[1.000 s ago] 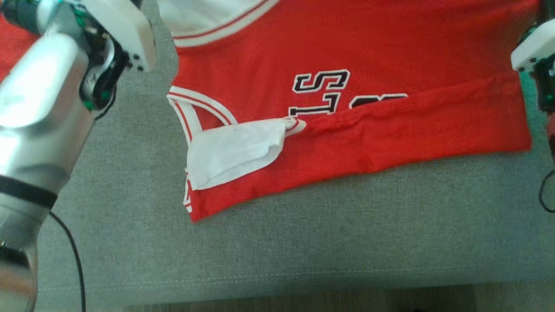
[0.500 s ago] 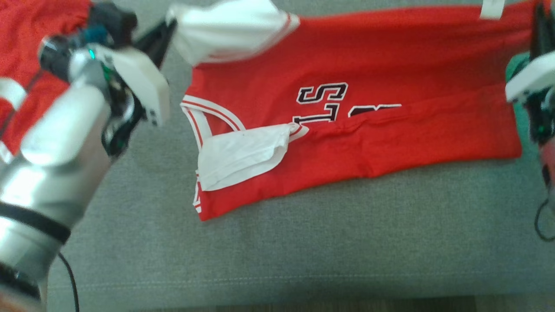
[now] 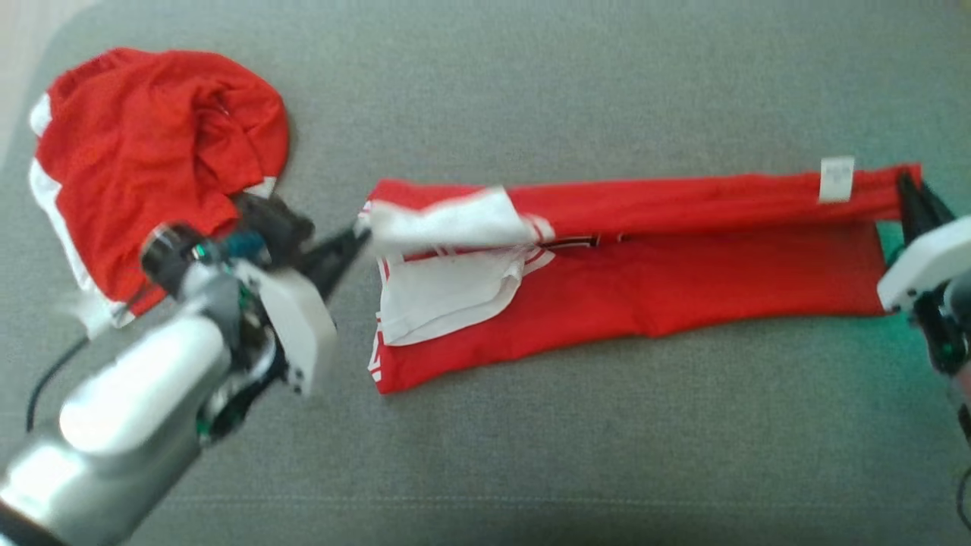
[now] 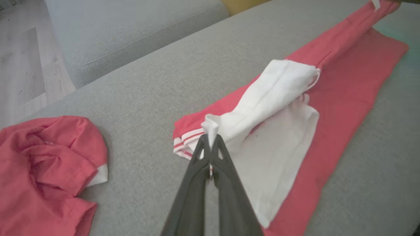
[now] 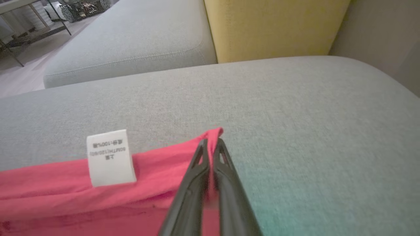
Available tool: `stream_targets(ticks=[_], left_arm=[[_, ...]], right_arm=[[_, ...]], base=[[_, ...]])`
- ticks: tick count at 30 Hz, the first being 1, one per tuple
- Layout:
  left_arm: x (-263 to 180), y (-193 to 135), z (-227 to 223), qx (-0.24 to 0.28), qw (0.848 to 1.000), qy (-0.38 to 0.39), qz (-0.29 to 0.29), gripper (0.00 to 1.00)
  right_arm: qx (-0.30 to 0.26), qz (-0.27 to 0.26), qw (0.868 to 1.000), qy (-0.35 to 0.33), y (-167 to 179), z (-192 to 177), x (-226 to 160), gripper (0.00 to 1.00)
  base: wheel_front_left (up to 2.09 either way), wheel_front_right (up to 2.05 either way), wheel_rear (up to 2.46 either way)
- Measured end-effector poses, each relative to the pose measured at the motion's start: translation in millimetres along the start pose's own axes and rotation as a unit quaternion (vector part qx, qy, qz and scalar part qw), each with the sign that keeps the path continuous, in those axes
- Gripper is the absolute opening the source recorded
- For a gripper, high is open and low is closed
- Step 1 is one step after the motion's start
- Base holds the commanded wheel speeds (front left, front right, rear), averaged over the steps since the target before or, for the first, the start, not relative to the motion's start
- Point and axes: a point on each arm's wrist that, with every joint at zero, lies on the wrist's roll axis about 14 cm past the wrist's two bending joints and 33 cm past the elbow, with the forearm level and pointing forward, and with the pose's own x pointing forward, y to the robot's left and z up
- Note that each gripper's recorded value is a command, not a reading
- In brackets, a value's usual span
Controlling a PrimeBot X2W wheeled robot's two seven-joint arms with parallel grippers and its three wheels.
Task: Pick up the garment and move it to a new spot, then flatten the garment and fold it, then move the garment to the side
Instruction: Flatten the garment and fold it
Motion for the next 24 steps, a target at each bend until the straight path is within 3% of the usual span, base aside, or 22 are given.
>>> stream_targets(ticks=[15, 16, 17, 18, 19, 24], left_arm=[[-30, -54, -32, 0.047, 0.995, 0.06, -0.061, 0.0], [-31, -56, -37, 0.048, 0.995, 0.066, -0.063, 0.0], [-32, -57, -42, 0.048, 0.994, 0.072, -0.064, 0.02], [-32, -58, -46, 0.047, 0.994, 0.078, -0.065, 0.56], [-32, -59, -48, 0.047, 0.993, 0.083, -0.065, 1.0], [-31, -63, -49, 0.033, 0.995, 0.077, -0.059, 1.0]], right_arm=[[0.011, 0.006, 0.995, 0.095, -5, -38, -26, 0.0], [0.01, 0.005, 0.995, 0.104, -7, -42, -29, 0.16], [0.009, 0.003, 0.994, 0.111, -9, -46, -31, 0.86], [0.007, 0.002, 0.993, 0.118, -11, -49, -34, 1.0], [0.007, -0.001, 0.993, 0.121, -13, -51, -36, 1.0], [0.003, -0.021, 0.994, 0.107, -30, -44, -44, 1.0]], base=[[0.0, 0.0, 0.0], [0.0, 0.0, 0.0], [0.0, 0.0, 0.0], [0.0, 0.0, 0.0], [0.0, 0.0, 0.0], [0.0, 0.0, 0.0]])
